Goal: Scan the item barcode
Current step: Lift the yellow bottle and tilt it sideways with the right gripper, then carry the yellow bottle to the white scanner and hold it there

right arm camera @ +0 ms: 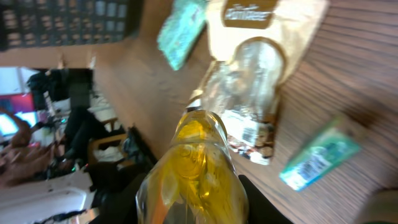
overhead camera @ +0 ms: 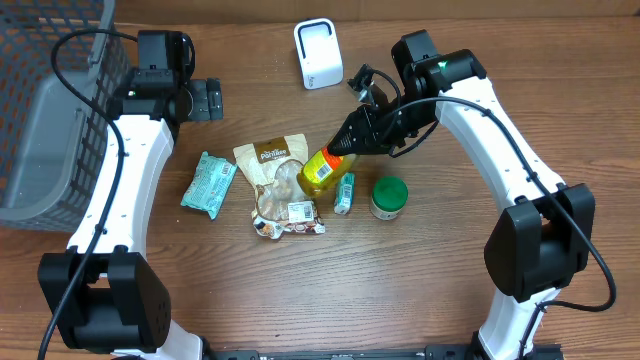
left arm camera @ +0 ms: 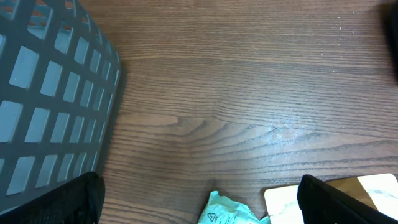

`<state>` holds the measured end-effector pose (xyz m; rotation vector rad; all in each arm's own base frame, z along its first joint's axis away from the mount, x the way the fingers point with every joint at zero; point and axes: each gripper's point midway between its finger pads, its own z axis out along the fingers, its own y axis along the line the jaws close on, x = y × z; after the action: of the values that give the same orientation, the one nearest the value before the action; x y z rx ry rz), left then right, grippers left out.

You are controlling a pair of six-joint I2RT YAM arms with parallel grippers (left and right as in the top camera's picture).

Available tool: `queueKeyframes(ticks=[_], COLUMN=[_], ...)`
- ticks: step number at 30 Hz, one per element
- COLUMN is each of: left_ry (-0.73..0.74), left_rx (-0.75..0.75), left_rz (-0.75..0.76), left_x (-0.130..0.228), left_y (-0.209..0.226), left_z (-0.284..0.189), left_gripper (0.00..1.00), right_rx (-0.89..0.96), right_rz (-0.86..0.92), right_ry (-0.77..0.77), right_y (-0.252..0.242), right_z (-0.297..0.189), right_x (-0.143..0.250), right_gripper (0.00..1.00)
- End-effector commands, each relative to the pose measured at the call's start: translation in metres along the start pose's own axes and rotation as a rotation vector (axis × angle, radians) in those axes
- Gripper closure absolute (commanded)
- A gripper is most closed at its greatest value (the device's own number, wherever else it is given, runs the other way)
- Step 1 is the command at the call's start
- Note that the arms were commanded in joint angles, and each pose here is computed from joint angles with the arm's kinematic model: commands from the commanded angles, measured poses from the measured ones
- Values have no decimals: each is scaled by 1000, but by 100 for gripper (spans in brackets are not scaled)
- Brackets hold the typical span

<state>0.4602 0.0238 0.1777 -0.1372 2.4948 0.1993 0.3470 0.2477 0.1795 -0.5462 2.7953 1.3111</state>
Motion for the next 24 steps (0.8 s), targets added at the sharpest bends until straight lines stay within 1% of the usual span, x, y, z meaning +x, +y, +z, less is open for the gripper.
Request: queueKeyframes(ticks=[1,3,6,9,14,17,21,24], left_ry=[-38,-38,-38,-38,-38,-38,-38,-38], left_rx=[1,1,1,1,1,1,1,1], left_rz=[17,17,17,17,17,17,17,17], left_x=[-12,-12,-12,-12,-12,-12,-12,-12], left_y=[0,0,0,0,0,0,0,0], left_z=[-11,-11,-11,-11,-11,-11,-11,-11], left_gripper=[0,0,0,0,0,0,0,0], right_rx=[109,126,134,189,300,409,646,817], right_rz=[80,112,101,105,9,-61,-172,-283], right_ry=[-62,-78,-103,-156,-284,-378,-548,-639], right_y=[-5,-8,-4,-3,16,27,28,29], right_z=[-12,-13,-18,-30,-64,-82,-99,-103], right_x=[-8,-11,-19,-31,-60,-79,-114,-138], right_gripper=[93,95,95,95,96,96,96,96])
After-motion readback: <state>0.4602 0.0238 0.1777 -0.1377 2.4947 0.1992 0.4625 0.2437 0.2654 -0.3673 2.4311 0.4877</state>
